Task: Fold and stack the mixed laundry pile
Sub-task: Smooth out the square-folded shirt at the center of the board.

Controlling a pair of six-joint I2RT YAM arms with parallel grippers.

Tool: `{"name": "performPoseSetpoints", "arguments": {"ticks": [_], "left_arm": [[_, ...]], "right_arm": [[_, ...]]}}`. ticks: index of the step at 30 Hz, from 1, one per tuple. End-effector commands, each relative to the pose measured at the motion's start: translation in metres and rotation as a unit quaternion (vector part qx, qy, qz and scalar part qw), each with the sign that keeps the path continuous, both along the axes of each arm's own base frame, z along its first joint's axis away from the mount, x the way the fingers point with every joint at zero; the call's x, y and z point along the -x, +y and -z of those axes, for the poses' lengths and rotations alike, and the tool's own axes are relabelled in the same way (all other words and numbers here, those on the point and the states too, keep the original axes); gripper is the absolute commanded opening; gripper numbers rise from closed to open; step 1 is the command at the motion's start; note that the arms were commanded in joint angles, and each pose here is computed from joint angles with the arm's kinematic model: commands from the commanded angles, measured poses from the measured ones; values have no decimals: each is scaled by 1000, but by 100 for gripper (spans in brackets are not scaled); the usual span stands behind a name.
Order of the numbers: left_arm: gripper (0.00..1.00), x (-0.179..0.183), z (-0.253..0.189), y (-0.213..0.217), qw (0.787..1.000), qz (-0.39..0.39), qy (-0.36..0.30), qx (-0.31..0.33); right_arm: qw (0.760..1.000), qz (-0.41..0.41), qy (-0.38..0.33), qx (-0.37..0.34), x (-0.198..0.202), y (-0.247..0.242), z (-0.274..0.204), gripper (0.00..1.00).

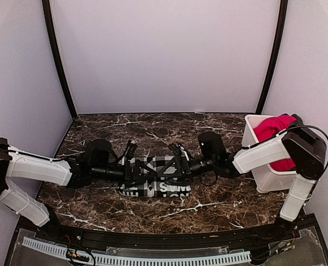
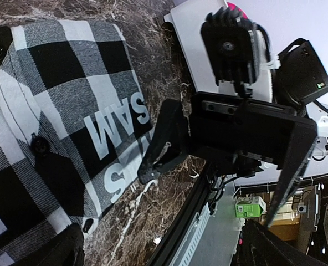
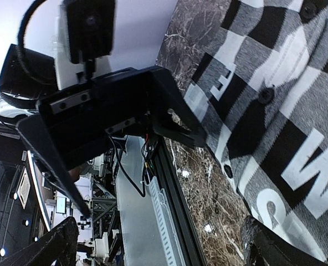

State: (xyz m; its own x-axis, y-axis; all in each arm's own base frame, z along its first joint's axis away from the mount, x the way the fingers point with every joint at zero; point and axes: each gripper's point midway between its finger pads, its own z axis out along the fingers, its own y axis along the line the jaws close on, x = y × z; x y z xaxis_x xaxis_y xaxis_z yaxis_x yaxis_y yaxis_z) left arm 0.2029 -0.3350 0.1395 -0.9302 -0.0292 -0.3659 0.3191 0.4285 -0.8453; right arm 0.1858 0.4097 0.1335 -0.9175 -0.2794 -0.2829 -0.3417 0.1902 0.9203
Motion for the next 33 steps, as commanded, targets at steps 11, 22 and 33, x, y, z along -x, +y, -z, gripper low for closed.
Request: {"name": "performPoseSetpoints", "arguments": {"ticks": [11,22,33], "left_arm": [[99,-9,84,25,998,-42,53,-10],[99,-12,62,47,998,-43,16,-40],[99,-44,-27,0,995,-3,-96,13]], "right_arm": [[997,30,76,12,-10,-21,91,99],[999,39,29,19,-14,-46,64,99],[995,4,-76,-60,-60,11,-33,98]]}}
